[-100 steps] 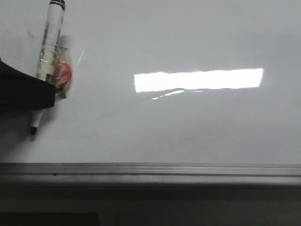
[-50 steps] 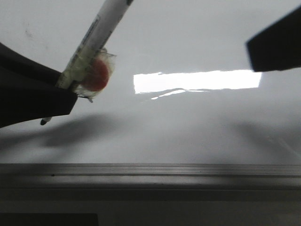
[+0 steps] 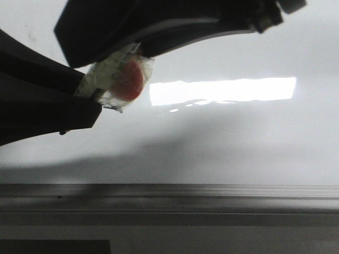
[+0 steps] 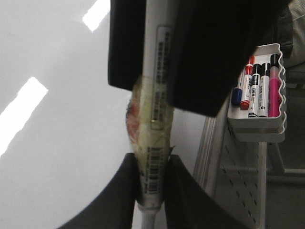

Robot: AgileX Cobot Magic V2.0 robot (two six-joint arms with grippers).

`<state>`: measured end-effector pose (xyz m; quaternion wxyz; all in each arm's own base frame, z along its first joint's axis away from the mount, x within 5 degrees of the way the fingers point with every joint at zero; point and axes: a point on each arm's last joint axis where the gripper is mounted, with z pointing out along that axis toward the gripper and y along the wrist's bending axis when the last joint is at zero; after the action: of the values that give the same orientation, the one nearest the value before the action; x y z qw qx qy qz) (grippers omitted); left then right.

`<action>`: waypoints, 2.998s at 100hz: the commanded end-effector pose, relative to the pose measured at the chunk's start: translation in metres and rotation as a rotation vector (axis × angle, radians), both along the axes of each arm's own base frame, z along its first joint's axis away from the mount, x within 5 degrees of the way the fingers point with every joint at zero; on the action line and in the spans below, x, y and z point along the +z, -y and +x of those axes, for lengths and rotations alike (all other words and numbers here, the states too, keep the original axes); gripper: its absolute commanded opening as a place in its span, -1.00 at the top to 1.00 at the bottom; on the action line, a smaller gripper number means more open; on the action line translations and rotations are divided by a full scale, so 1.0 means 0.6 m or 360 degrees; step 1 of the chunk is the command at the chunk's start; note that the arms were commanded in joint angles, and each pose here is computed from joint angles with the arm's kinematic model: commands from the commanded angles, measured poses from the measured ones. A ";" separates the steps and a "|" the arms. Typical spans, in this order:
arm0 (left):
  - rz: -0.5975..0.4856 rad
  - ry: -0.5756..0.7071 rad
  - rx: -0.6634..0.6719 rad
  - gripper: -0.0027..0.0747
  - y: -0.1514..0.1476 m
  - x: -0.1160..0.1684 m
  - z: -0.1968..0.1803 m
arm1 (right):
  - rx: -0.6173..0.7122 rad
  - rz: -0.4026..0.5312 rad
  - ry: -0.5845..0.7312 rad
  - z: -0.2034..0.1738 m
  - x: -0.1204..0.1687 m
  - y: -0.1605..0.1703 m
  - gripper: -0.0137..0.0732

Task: Write number 3 on whiteboard

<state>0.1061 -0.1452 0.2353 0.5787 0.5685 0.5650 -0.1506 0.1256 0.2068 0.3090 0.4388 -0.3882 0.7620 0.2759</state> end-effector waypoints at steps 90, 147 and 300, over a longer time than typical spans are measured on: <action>-0.0344 -0.0072 0.0272 -0.15 -0.055 0.069 -0.024 | -0.0290 -0.0210 0.0307 0.123 0.127 0.007 0.83; -0.0330 -0.0080 0.0280 -0.15 -0.055 0.068 -0.023 | -0.0231 -0.0523 0.0059 0.096 0.078 0.007 0.83; -0.0484 -0.0497 0.0362 0.98 -0.017 0.039 -0.001 | 0.0096 -0.0138 0.0152 0.024 0.120 -0.065 -0.28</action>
<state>0.1015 -0.1329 0.2458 0.5676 0.4421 0.6620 -0.2098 0.1421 0.2508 0.3499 0.3811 -0.4546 0.7785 0.2049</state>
